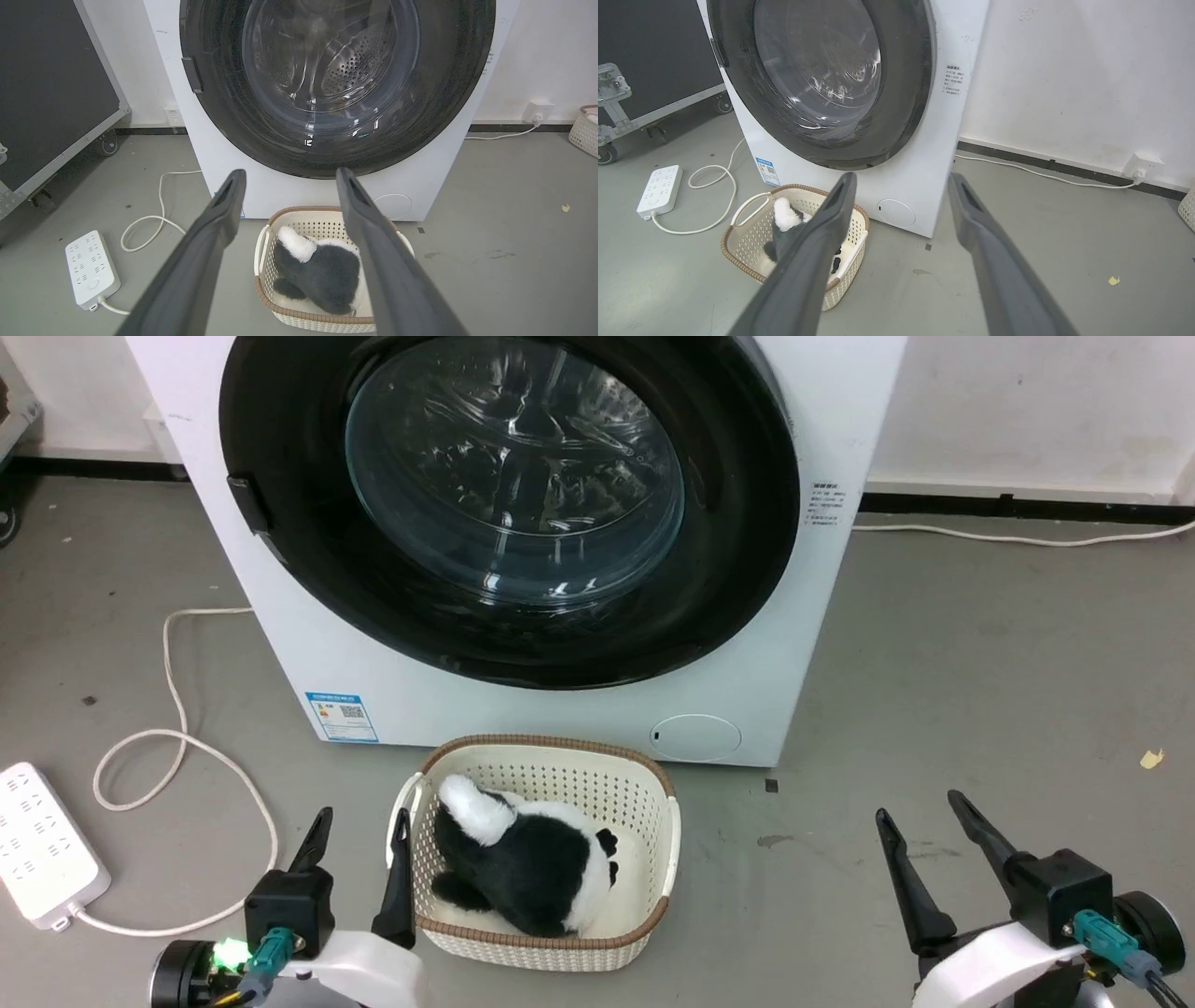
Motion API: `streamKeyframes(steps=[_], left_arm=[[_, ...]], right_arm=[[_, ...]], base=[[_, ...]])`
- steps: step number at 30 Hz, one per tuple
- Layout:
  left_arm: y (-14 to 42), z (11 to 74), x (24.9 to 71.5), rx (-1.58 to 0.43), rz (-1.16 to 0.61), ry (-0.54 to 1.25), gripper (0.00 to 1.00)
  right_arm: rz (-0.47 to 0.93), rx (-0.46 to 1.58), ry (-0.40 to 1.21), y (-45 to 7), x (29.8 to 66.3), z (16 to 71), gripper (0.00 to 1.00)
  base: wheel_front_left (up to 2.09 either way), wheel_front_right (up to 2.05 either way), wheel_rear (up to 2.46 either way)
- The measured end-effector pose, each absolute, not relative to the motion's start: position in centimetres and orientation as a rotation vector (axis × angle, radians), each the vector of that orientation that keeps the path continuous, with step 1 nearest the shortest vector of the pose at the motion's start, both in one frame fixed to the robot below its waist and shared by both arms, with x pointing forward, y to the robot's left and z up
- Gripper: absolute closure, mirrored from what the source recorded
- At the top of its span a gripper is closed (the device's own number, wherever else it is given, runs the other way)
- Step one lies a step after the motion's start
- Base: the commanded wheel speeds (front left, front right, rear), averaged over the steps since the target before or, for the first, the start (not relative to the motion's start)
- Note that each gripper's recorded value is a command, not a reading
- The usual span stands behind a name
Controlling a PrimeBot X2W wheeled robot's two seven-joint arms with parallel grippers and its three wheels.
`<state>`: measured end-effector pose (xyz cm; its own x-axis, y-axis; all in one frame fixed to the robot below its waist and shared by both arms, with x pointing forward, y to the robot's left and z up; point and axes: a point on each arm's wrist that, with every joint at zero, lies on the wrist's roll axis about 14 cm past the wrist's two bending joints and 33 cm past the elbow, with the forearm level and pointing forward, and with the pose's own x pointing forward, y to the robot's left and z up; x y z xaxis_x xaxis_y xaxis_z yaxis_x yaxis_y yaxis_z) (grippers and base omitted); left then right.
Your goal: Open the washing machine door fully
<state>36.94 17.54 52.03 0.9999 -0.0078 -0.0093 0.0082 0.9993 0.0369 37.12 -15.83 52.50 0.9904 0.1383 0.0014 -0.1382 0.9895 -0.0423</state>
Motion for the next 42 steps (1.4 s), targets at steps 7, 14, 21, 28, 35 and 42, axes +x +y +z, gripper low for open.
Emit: streamKeyframes(steps=[7,14,21,28,35,42], left_arm=[[17.6,51.6,37.0,0.035,-0.005,0.013,0.00],[17.6,51.2,37.5,0.028,0.002,0.017,0.00],[17.7,50.8,37.7,0.022,0.011,0.017,0.00],[18.1,50.5,38.4,0.023,0.029,0.013,0.00],[18.4,50.4,38.7,0.020,0.041,0.009,0.00],[18.6,50.1,39.4,0.018,0.053,0.003,0.00]], right_arm=[[0.143,-0.041,-0.008,-15.7,37.5,52.3,0.00],[0.168,-0.058,-0.037,-15.5,39.3,52.9,0.00],[0.192,-0.057,-0.074,-15.2,41.2,54.1,0.00],[0.199,0.025,-0.137,-15.2,45.0,56.7,1.00],[0.187,0.108,-0.176,-15.6,48.1,58.7,1.00],[0.176,0.241,-0.171,-15.9,52.5,60.0,1.00]], base=[[0.00,0.00,0.00],[0.00,0.00,0.00],[0.00,0.00,0.00],[0.00,0.00,0.00],[0.00,0.00,0.00],[0.00,0.00,0.00]])
